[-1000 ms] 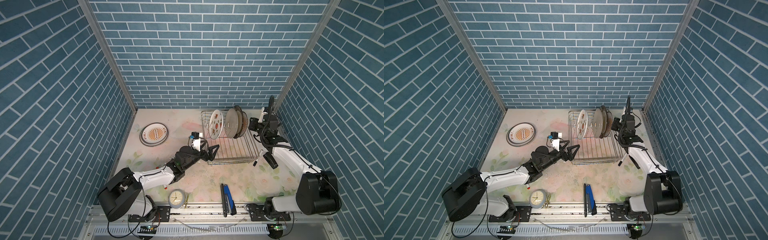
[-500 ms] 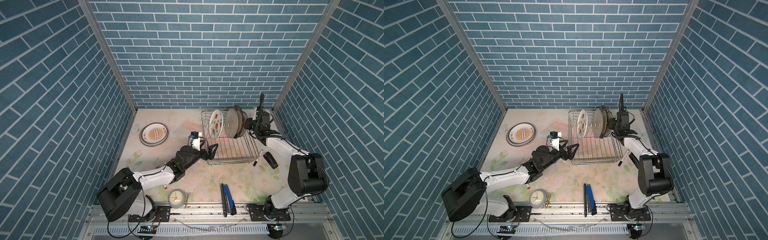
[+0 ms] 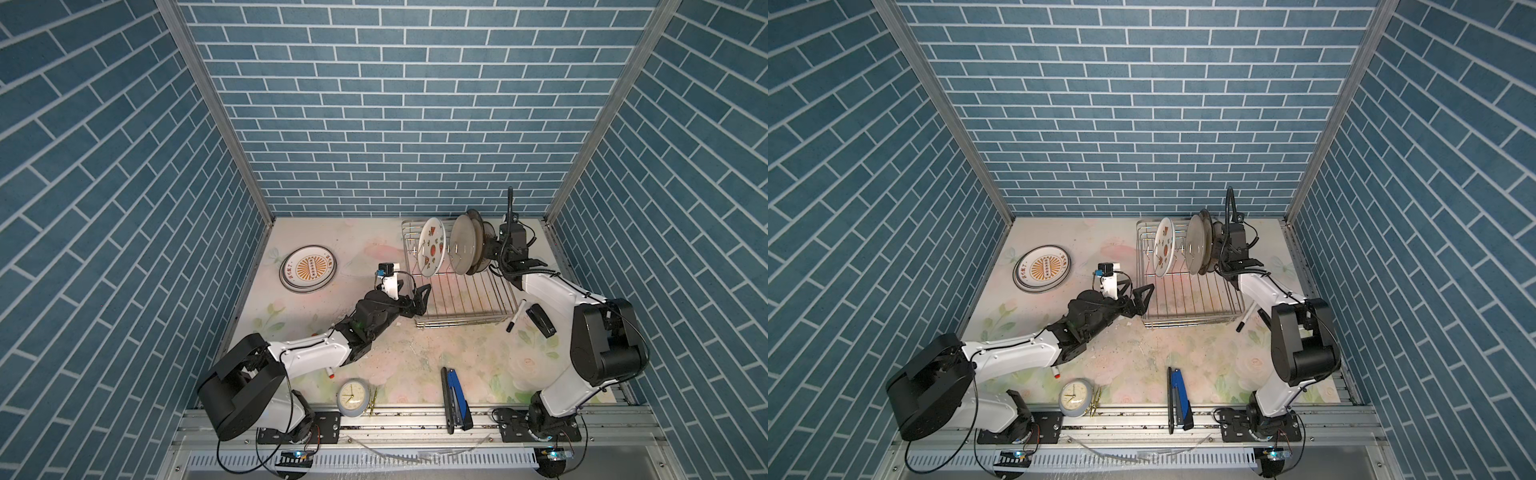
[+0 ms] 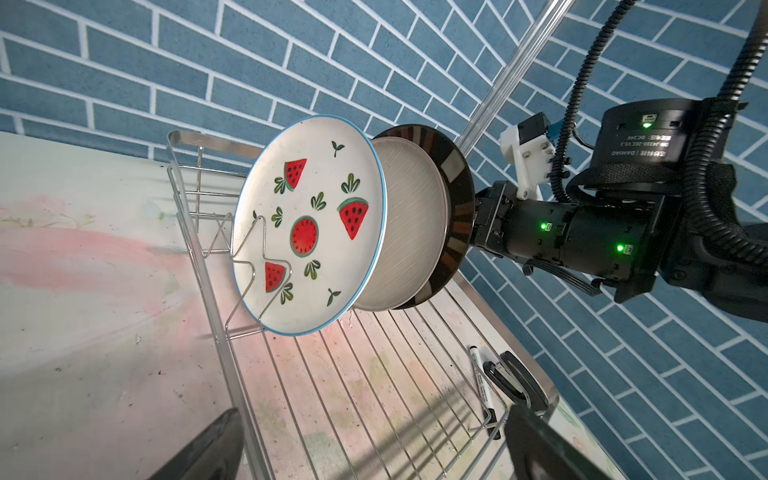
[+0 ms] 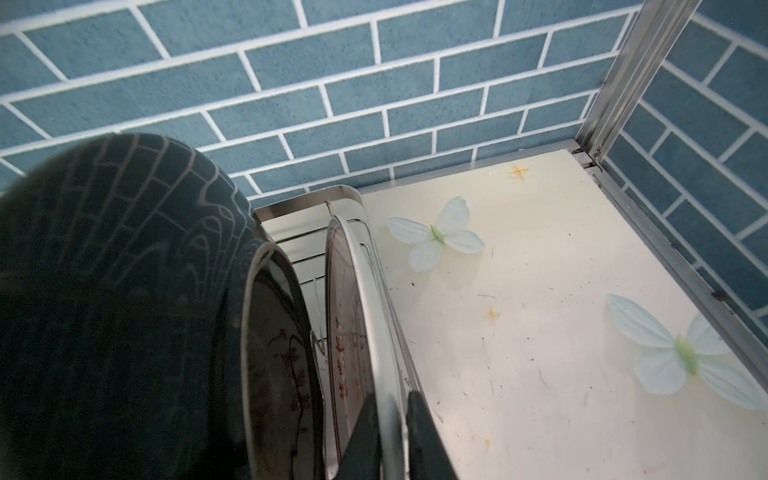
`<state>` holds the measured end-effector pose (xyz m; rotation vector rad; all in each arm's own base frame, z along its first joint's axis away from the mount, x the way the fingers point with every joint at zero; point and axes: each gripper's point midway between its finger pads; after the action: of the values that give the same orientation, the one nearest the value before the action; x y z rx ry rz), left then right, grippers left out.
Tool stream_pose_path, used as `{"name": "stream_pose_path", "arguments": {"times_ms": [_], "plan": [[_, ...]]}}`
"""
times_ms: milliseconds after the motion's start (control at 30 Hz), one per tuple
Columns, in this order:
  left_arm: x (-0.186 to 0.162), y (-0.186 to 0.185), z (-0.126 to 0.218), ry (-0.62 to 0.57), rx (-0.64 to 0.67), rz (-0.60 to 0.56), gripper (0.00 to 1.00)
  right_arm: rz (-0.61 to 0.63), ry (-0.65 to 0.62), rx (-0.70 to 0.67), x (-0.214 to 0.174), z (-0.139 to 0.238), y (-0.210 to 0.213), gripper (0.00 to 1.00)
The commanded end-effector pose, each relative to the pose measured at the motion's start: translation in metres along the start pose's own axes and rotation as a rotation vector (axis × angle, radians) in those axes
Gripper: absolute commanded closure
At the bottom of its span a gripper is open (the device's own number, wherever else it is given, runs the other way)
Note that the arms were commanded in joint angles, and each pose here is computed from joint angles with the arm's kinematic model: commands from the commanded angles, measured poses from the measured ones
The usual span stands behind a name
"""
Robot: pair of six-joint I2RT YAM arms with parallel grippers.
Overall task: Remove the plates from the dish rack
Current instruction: 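Close the right gripper on the rim of the orange-sunburst plate in the rack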
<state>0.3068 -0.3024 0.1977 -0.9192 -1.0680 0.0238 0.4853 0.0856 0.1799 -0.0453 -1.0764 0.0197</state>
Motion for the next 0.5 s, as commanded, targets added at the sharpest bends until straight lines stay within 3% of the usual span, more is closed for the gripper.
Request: {"name": "stream_pose_path", "arguments": {"times_ms": [0, 467], "plan": [[0.001, -0.001, -0.006, -0.004, 0.011, 0.007, 0.00, -0.001, -0.011, -0.065, -0.008, -0.007, -0.008, 0.86], [-0.001, -0.001, -0.010, 0.007, 0.018, 0.007, 0.00, -0.029, -0.008, -0.229, -0.027, 0.017, -0.030, 0.96]]}}
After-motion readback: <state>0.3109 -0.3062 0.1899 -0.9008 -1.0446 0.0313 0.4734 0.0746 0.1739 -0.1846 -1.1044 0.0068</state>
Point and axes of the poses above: each gripper's point midway between its finger pads, its own z axis back along the fingers, its own y axis along the line the jaws close on, x = y × z, and after that the axes turned 11 degrees about z, right-handed
